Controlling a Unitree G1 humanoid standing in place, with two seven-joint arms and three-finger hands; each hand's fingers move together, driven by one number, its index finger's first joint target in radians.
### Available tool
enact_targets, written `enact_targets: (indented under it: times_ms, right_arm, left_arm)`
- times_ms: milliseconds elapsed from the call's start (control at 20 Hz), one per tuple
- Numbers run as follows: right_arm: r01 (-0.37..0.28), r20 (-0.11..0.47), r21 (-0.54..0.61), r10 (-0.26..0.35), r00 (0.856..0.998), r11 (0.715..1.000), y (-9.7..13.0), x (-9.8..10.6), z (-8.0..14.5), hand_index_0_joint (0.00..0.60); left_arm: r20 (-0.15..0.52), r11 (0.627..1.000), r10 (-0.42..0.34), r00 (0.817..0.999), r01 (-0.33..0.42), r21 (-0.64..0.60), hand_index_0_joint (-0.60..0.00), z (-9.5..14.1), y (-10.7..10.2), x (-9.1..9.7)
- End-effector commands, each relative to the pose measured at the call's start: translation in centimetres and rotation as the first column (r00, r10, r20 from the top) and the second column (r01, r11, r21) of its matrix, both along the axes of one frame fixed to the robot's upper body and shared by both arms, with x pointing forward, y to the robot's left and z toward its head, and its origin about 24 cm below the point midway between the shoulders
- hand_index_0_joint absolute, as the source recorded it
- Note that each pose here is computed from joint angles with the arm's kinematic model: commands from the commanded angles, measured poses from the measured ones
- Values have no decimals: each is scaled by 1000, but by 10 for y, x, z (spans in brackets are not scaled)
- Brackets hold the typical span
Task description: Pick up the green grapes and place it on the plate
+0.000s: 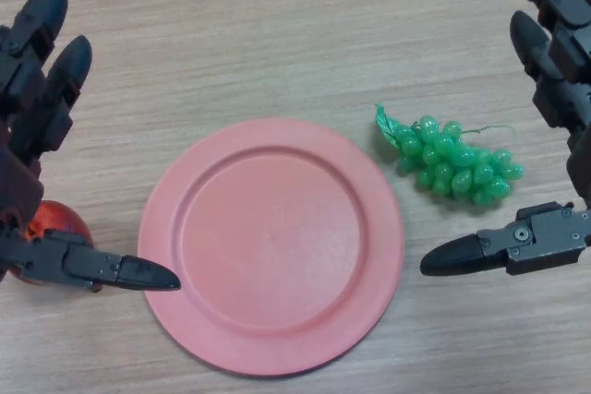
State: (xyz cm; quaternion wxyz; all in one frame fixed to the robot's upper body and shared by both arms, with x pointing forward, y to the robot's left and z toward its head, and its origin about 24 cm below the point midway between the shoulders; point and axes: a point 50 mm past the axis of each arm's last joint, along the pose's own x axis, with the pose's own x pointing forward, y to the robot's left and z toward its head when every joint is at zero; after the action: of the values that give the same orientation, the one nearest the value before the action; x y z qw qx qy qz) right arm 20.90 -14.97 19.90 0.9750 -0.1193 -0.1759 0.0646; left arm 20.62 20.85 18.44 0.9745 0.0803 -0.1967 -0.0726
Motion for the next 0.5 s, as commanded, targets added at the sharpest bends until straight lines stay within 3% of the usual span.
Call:
enact_targets:
  times_ms: [50, 500]
  right_arm:
    - [22, 220, -15, -18, 975, 1000, -4, -12, 27, 0]
    - [15, 219, -17, -11, 976, 1000, -1, -10, 24, 0]
  left_arm:
    - [193, 996, 42, 980, -56, 68, 0, 27, 3, -13]
    - [190, 996, 61, 980, -72, 51, 0, 23, 10, -20]
